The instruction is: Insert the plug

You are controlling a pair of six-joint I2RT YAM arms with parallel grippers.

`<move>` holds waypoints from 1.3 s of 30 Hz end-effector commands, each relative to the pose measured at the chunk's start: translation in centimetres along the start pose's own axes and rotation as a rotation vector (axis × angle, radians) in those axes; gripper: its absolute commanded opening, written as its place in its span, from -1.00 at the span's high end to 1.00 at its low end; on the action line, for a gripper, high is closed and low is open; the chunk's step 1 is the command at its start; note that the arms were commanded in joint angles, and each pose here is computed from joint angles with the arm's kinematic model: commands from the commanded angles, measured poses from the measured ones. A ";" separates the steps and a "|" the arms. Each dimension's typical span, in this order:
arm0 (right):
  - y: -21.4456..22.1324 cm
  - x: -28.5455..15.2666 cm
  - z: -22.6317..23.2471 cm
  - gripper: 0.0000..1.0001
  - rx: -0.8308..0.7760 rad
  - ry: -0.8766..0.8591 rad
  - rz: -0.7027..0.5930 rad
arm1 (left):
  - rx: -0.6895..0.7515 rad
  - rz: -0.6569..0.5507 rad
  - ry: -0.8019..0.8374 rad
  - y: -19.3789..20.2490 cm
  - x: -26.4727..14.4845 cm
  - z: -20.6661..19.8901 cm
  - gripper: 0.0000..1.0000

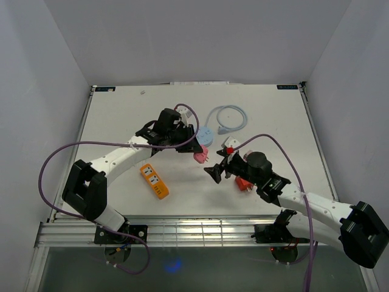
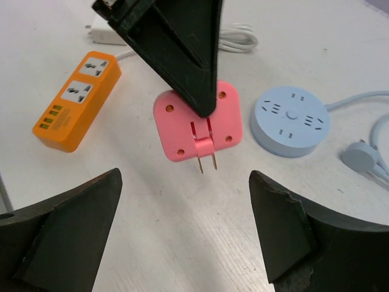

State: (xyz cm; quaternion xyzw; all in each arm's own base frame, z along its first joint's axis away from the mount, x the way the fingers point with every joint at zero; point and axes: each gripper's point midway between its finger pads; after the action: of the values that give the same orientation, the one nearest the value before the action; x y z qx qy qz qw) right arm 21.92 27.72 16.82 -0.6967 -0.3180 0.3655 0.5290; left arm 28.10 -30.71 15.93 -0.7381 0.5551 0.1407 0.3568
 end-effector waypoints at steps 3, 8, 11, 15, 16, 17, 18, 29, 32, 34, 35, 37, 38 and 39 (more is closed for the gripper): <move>-0.6 -1.5 -5.1 -0.84 0.042 0.293 -0.027 | -0.032 -0.165 -0.116 -4.3 -1.0 0.2 1.00; 0.9 -2.2 -8.7 -0.92 0.146 0.464 0.045 | -0.153 -0.283 -0.225 -6.8 -1.2 1.3 1.00; 1.7 -1.9 -9.8 -0.85 0.196 0.508 0.152 | -0.215 -0.359 -0.290 -8.4 -1.2 2.1 1.00; -1.8 -1.3 -12.9 -0.77 0.229 0.573 0.157 | -0.301 -0.370 -0.394 -8.9 0.2 4.1 1.00; -2.2 -1.3 -13.4 -0.76 0.233 0.580 0.154 | -0.308 -0.367 -0.403 -9.1 0.5 4.2 1.00; -2.1 -1.3 -13.9 -0.74 0.236 0.592 0.164 | -0.312 -0.374 -0.400 -9.7 0.6 3.7 1.00; -2.5 -1.2 -14.2 -0.74 0.237 0.594 0.162 | -0.323 -0.370 -0.430 -9.7 0.7 4.2 1.00; 0.6 -0.2 -15.1 -0.71 0.287 0.592 0.250 | -0.407 -0.399 -0.574 -11.5 1.4 5.2 1.00; 1.4 -0.4 -14.7 -0.71 0.313 0.587 0.239 | -0.445 -0.427 -0.573 -11.7 1.2 5.1 1.00; 2.1 -0.6 -14.4 -0.69 0.328 0.593 0.226 | -0.451 -0.436 -0.578 -12.0 1.1 5.1 1.00; 1.9 -0.7 -14.6 -0.68 0.338 0.606 0.198 | -0.455 -0.443 -0.594 -12.3 0.7 4.9 1.00; 2.8 -1.3 -14.3 -0.64 0.355 0.629 0.170 | -0.406 -0.434 -0.624 -13.5 0.7 4.3 1.00; 2.8 -1.4 -14.2 -0.63 0.359 0.629 0.157 | -0.380 -0.438 -0.622 -14.1 0.8 4.1 1.00; 2.8 -1.6 -14.2 -0.62 0.363 0.632 0.143 | -0.376 -0.452 -0.625 -14.4 0.9 4.1 1.00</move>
State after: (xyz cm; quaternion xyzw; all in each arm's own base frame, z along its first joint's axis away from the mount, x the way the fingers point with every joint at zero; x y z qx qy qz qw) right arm 32.69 18.57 14.28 -0.7121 0.0158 0.2654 0.6498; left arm 41.15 -27.10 15.70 -0.8125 0.2272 0.3930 0.3659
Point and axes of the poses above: each gripper's point midway between its finger pads, its own x axis out along the fingers, its own z axis along the line the jaws close on, y = z × x, and after that the axes turned 9 degrees about -x, right-handed
